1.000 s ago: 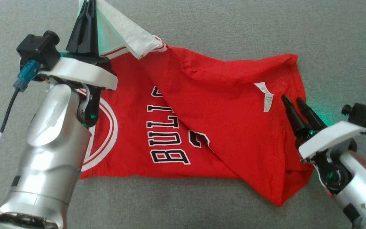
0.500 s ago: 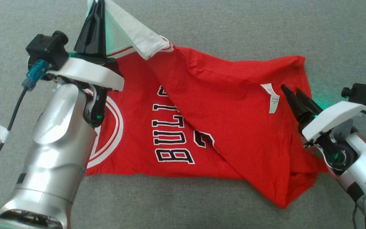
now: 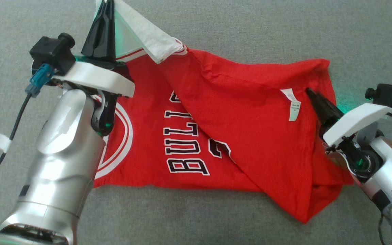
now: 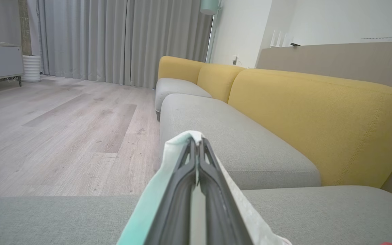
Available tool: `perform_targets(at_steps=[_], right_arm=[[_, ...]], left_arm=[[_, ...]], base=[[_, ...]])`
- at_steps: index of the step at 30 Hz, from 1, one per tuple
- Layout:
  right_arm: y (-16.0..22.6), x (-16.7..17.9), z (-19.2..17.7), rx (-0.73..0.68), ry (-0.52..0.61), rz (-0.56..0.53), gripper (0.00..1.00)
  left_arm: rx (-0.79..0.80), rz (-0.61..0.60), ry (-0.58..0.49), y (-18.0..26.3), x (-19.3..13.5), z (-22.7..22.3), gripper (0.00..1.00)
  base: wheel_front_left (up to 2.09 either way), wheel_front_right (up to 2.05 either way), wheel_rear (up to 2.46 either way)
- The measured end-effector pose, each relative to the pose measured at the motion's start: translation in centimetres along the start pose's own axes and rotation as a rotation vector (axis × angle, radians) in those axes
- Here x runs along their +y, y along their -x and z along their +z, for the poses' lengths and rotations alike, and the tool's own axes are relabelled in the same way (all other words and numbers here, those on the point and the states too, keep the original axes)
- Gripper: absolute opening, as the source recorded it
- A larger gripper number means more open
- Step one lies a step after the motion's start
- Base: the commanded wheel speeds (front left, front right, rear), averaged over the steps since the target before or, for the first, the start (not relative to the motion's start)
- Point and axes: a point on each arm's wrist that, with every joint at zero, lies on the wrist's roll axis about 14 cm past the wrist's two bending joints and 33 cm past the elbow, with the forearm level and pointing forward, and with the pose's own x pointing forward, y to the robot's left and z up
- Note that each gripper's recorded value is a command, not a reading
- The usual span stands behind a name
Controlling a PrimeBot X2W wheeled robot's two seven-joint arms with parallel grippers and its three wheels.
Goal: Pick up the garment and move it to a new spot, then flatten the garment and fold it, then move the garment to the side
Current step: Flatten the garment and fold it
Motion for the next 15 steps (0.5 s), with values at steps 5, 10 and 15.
perform_targets(at_steps=[5, 10, 15], right_arm=[[0.1, 0.4, 0.5, -0.025, 0.012, 0.01, 0.0], [1.3, 1.5, 2.9, -0.113, 0.054, 0.051, 0.0], [4.2, 2.7, 9.4, -0.287, 0.141, 0.096, 0.0]], left_arm=[[-0.005, -0.001, -0.002, 0.0, 0.0, 0.3, 0.0], [-0.064, -0.019, -0.014, -0.1, -0.5, 2.6, 0.0], [-0.154, -0.066, -0.016, -0.3, -1.7, 6.1, 0.0]], base=[[0.0, 0.0, 0.0], [0.0, 0.0, 0.0], [0.0, 0.0, 0.0]])
